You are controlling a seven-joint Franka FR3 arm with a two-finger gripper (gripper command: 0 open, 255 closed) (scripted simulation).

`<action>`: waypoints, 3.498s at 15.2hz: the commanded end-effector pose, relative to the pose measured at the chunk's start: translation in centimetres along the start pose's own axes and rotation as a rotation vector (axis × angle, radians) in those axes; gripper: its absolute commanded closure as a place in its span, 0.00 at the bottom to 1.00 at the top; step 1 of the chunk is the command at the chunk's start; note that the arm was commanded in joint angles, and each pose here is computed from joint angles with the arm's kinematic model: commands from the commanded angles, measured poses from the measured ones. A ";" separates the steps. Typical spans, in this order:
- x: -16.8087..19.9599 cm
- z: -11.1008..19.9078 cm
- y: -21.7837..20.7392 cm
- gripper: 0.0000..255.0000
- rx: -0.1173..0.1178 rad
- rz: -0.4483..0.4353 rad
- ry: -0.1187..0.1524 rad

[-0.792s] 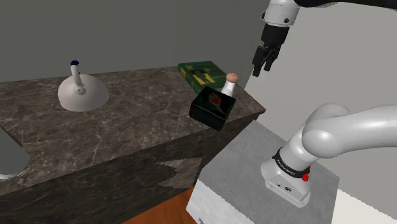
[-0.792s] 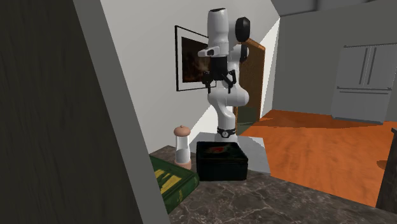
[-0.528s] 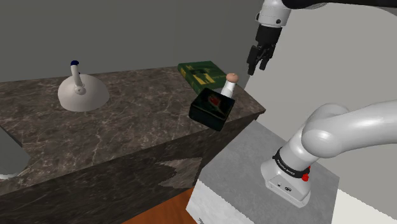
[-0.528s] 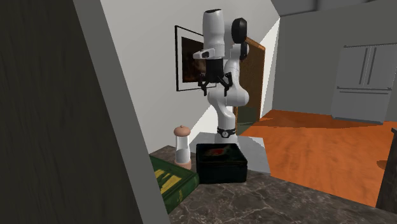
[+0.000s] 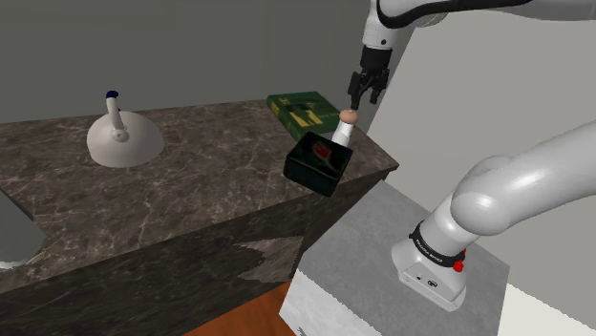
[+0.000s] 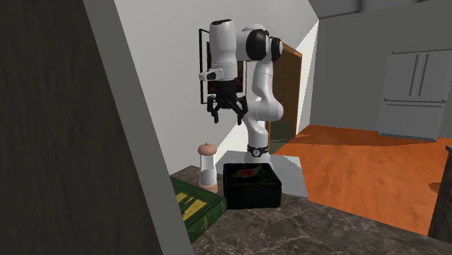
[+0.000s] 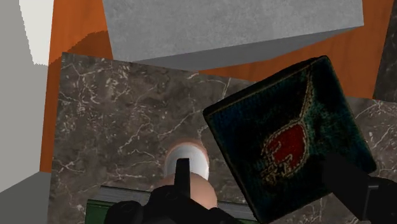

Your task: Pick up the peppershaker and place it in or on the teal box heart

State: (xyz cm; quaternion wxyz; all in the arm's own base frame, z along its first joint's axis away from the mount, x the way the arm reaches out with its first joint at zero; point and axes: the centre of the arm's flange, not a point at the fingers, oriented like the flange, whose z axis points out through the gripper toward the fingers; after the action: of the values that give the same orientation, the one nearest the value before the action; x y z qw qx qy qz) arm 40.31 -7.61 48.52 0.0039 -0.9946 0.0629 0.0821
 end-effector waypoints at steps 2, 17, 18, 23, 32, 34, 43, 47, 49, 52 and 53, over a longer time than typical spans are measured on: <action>3.5 1.2 1.6 0.00 -0.003 0.028 -0.006; 10.1 7.6 5.3 0.00 -0.007 0.084 -0.018; 10.1 7.6 5.3 0.00 -0.007 0.084 -0.018; 10.1 7.6 5.3 0.00 -0.007 0.084 -0.019; 10.1 7.6 5.3 1.00 -0.007 0.084 -0.018; 10.1 7.6 5.3 1.00 -0.007 0.084 -0.018; 9.3 2.9 5.3 1.00 -0.007 0.084 -0.018; 8.9 0.9 5.3 1.00 -0.007 0.084 -0.018; 8.8 -0.2 5.3 1.00 -0.007 0.084 -0.018; 8.5 -1.7 5.3 1.00 -0.007 0.084 -0.018; 8.4 -2.3 5.3 1.00 -0.007 0.084 -0.018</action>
State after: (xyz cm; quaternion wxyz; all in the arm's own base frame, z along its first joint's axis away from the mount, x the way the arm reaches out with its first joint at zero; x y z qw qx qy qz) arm 48.31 -13.91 48.78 -0.0024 -0.9903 0.1042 0.0915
